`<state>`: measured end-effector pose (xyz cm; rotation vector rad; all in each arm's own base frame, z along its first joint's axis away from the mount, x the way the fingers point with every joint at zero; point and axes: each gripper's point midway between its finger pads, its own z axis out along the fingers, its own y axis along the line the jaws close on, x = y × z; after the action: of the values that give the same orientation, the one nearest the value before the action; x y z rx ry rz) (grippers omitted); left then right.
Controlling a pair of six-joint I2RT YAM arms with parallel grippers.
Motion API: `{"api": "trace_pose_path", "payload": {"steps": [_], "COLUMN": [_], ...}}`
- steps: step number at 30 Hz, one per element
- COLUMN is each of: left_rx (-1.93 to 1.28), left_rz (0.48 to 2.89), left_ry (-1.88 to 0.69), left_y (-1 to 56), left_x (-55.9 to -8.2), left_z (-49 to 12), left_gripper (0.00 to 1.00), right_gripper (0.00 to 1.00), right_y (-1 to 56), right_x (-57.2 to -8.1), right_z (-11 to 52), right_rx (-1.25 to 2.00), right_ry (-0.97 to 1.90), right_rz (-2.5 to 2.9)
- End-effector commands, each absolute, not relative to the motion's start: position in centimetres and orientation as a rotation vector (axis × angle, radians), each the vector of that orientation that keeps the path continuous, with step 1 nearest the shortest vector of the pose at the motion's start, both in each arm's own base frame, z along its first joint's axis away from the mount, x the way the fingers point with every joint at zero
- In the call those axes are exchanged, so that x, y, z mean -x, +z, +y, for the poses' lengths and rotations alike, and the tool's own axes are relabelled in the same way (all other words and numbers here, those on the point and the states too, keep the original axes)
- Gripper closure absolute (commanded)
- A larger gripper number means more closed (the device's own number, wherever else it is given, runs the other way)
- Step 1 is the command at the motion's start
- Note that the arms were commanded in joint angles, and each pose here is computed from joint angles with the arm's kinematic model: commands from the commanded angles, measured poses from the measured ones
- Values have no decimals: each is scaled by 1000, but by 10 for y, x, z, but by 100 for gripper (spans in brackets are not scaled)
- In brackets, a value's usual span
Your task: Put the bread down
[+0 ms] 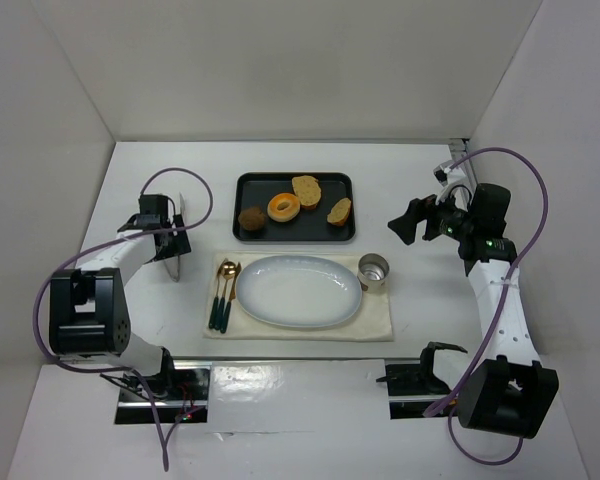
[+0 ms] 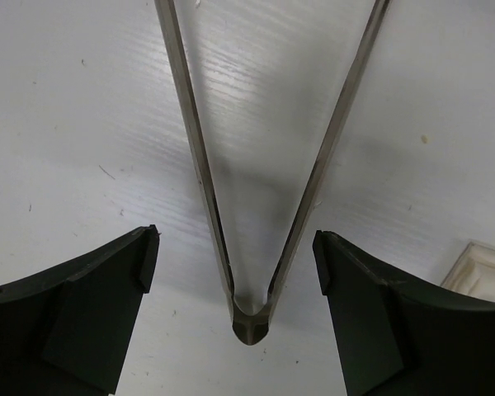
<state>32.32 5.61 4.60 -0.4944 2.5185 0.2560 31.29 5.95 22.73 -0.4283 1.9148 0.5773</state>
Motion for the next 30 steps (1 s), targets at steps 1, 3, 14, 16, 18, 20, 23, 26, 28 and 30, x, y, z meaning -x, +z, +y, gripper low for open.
{"api": "trace_pose_path", "payload": {"steps": [1, 3, 14, 16, 18, 20, 23, 26, 28, 30], "left_rx": [454, 450, 435, 435, 435, 436, 441, 463, 461, 459], "left_rz": [2439, 2433, 2488, 2511, 2502, 2514, 2536, 2569, 2584, 2595], "left_ry": [211, 196, 206, 209, 208, 210, 191, 182, 172, 162], "left_y": [65, 66, 46, 38, 38, 34, 29, 22, 19, 18], "left_x": [-348, -350, -368, -367, -372, -373, -370, -366, -366, -364], "left_z": [55, 53, 57, 57, 57, 57, 57, 58, 56, 54], "left_gripper": [6, 6, 6, 6, 6, 7, 15, 26, 32, 40], "right_gripper": [0, 0, 0, 0, 0, 0, 0, 0, 0, 0], "right_y": [246, 246, 243, 243, 243, 243, 243, 243, 243, 243], "right_x": [-315, -315, -316, -316, -316, -316, -316, -316, -316, -316], "right_z": [62, 62, 61, 61, 61, 61, 61, 61, 61, 61], "right_rx": [468, 468, 460, 460, 460, 460, 460, 460, 460, 460], "right_ry": [563, 563, 558, 558, 558, 558, 558, 558, 558, 558], "right_rz": [1867, 1867, 1878, 1878, 1878, 1878, 1878, 1878, 1878, 1878]}}
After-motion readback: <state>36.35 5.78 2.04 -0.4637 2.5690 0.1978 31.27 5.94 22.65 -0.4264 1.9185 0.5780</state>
